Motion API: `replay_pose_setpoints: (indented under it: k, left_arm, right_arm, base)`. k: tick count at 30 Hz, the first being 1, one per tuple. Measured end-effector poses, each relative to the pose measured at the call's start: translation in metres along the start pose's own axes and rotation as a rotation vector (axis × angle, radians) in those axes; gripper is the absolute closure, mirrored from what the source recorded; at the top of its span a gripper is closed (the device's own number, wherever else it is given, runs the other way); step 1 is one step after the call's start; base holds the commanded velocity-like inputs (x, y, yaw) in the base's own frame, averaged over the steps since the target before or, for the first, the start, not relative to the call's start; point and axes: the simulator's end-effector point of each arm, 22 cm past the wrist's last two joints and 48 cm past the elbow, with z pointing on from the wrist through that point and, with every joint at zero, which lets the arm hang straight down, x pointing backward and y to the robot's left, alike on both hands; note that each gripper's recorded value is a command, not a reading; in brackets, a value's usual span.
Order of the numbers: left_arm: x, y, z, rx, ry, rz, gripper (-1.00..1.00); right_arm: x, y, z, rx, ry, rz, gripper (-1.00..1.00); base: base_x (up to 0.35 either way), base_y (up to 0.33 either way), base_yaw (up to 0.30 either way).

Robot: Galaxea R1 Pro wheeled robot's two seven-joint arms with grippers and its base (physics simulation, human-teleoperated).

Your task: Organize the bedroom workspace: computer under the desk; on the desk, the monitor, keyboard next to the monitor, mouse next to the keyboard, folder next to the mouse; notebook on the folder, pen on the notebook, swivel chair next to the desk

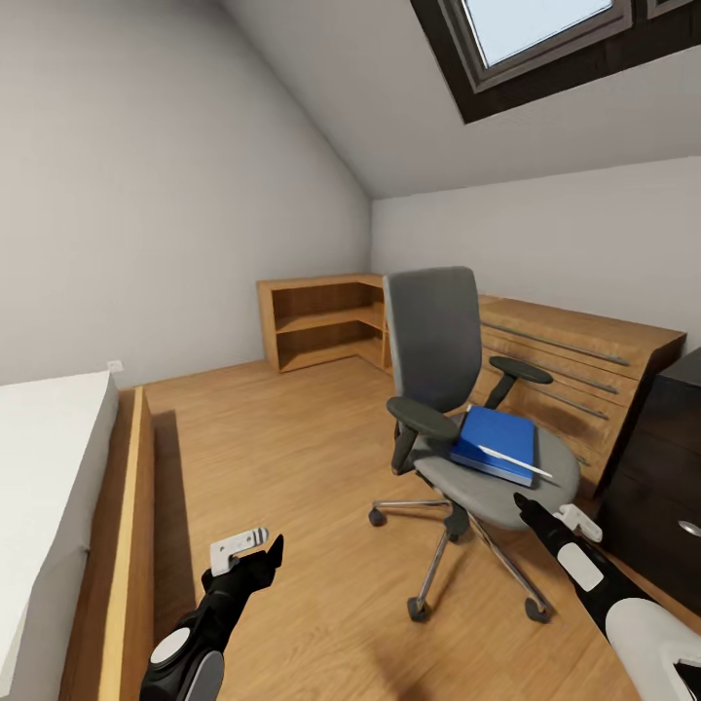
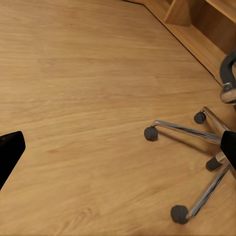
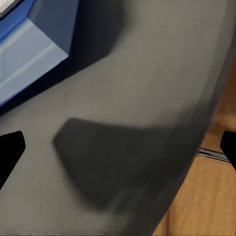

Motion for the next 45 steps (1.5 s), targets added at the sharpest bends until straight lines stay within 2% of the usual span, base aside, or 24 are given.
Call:
replay_pose_setpoints:
  k: [6,21,45]
  left_arm:
    - [0.0025,0.0008,0.0006,-0.002,0.005,0.001,-1.0]
    - [0.0042,0.0012,0.0009,-0.003,0.009,0.001,-1.0]
    - [0.0048,-0.0009,0.0009,0.002,0.01,0.003,-1.0]
  right_arm:
    - [-0.0016,-0.0014,-0.0001,0.005,-0.003,0.001,-1.0]
    - [0.0004,-0.0007,0.0,0.004,0.001,-0.005,-1.0]
    - [0.0003,0.0006,0.0001,0.0,0.001,-0.007,-1.0]
  base:
    - [-0.036,0.033,0.088]
    - [-0.001,0.001,0.262]
    - [0.0,0.0,0.194]
